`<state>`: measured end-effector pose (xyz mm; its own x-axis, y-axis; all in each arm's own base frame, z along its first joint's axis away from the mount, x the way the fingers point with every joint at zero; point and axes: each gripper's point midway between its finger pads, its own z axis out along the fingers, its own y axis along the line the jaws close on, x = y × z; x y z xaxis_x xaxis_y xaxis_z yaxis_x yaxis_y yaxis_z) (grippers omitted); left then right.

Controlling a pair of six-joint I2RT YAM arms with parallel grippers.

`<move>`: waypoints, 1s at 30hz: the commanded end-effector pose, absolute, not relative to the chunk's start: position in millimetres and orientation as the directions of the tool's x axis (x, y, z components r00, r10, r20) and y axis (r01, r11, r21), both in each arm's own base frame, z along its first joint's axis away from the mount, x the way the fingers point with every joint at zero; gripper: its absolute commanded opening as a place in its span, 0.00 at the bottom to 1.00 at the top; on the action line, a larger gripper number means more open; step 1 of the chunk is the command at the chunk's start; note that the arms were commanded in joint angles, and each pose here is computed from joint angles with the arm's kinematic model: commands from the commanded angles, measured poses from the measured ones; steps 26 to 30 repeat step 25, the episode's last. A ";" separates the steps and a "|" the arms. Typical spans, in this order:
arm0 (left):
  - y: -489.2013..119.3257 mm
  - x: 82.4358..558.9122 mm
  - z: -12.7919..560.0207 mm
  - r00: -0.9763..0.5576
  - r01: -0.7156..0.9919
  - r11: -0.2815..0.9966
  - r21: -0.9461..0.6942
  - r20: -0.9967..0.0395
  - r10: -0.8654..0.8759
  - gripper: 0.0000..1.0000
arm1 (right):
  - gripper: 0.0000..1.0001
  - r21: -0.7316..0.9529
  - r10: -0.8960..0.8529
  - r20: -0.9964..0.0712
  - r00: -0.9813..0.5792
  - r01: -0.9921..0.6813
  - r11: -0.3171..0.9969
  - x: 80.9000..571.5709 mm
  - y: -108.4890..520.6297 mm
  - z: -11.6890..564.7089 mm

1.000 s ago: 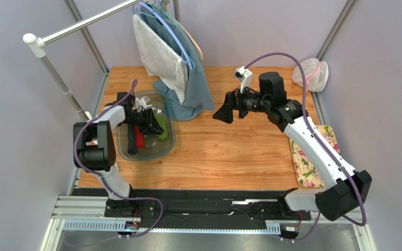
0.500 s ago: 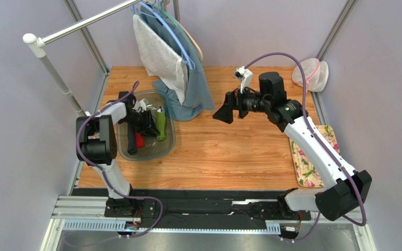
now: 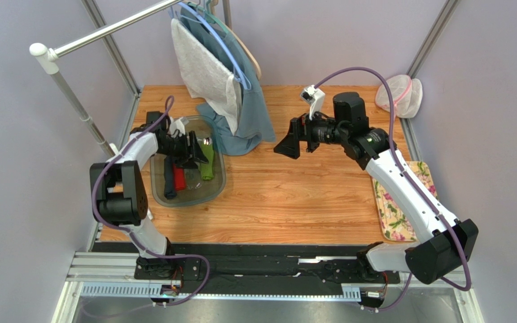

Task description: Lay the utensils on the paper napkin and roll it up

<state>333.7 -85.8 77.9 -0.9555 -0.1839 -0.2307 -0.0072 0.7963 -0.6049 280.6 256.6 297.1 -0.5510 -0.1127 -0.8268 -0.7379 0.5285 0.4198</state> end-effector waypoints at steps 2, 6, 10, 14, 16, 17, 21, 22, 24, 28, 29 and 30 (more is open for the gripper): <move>-85.3 343.7 139.5 -0.875 0.153 0.811 -0.565 -0.458 -0.154 0.71 | 1.00 0.365 -0.111 -0.865 -0.490 -0.765 0.531 285.7 253.8 318.3; -87.9 348.2 190.8 -0.788 0.285 0.807 -0.517 -0.606 -0.109 0.99 | 1.00 0.358 -0.099 -0.864 -0.494 -0.740 0.570 293.4 243.6 317.1; -109.4 336.1 224.8 -0.731 0.413 0.839 -0.355 -0.679 0.073 0.99 | 1.00 0.366 -0.057 -0.850 -0.524 -0.666 0.650 308.5 221.7 303.9; -111.1 331.3 250.4 -0.686 0.406 0.871 -0.277 -0.722 0.090 0.99 | 1.00 0.390 0.015 -0.830 -0.558 -0.560 0.731 324.2 184.8 282.7; -108.3 324.8 257.2 -0.664 0.396 0.889 -0.231 -0.740 0.104 0.99 | 1.00 0.367 0.030 -0.835 -0.550 -0.516 0.774 328.5 162.2 276.5; -106.4 320.6 251.8 -0.669 0.387 0.897 -0.213 -0.734 0.114 0.99 | 1.00 0.364 0.027 -0.826 -0.563 -0.497 0.788 326.4 154.6 264.2; -95.7 305.5 244.4 -0.655 0.369 0.918 -0.144 -0.741 0.147 0.99 | 1.00 0.317 0.007 -0.825 -0.566 -0.452 0.834 317.2 128.8 243.8; -94.3 303.3 242.2 -0.655 0.369 0.919 -0.137 -0.740 0.153 0.99 | 1.00 0.305 -0.001 -0.831 -0.556 -0.456 0.836 312.9 126.4 244.0; -93.5 297.7 239.6 -0.653 0.372 0.918 -0.136 -0.741 0.154 0.99 | 1.00 0.308 0.000 -0.822 -0.570 -0.444 0.841 306.5 123.3 234.5; -94.3 296.0 239.8 -0.652 0.376 0.916 -0.140 -0.742 0.154 0.99 | 1.00 0.306 0.001 -0.827 -0.562 -0.448 0.840 302.8 123.0 235.9; -94.3 296.0 239.8 -0.652 0.376 0.916 -0.140 -0.742 0.154 0.99 | 1.00 0.306 0.001 -0.827 -0.562 -0.448 0.840 302.8 123.0 235.9; -94.3 296.0 239.8 -0.652 0.376 0.916 -0.140 -0.742 0.154 0.99 | 1.00 0.306 0.001 -0.827 -0.562 -0.448 0.840 302.8 123.0 235.9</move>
